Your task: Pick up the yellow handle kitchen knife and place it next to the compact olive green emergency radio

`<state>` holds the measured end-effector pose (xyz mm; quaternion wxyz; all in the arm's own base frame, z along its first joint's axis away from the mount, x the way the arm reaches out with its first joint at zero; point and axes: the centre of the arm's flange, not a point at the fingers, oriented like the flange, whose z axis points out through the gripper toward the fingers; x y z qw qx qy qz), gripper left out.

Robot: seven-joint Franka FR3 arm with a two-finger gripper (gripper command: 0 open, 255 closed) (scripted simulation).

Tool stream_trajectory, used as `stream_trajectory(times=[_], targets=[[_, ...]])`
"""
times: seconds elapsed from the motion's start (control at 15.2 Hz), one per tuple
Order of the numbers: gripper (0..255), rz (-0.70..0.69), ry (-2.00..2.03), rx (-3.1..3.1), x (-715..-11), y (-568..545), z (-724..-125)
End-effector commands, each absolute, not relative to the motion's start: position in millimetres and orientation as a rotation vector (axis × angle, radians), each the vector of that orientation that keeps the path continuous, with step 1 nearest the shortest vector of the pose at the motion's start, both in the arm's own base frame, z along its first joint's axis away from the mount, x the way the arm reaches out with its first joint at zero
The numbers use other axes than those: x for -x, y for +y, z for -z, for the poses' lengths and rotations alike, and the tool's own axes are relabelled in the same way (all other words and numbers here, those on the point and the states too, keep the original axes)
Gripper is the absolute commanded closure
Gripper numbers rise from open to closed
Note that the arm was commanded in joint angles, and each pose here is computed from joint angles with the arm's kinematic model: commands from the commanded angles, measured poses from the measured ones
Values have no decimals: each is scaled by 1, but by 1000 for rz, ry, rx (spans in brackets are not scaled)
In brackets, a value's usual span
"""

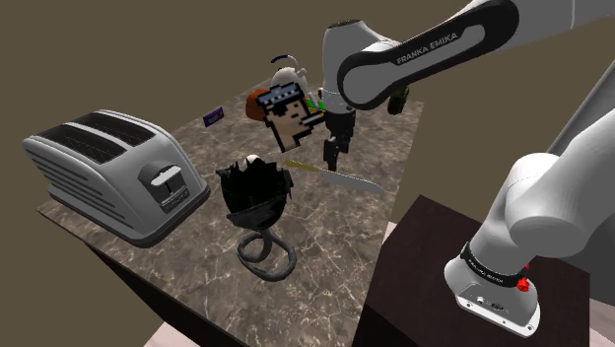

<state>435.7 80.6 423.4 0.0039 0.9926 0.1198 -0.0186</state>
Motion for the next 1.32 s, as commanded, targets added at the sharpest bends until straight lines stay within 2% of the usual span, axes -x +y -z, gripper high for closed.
stream_trajectory(times=[0.0, 0.53, 1.06, 1.12, 1.25], targets=[[0, 35, 414, -3109, -447, 96, -406], [0, 34, 415, -3109, -447, 96, -366], [0, 34, 415, -3109, -447, 96, -366], [255, 34, 415, -3109, -447, 96, -366], [255, 34, 415, -3109, -447, 96, -366]])
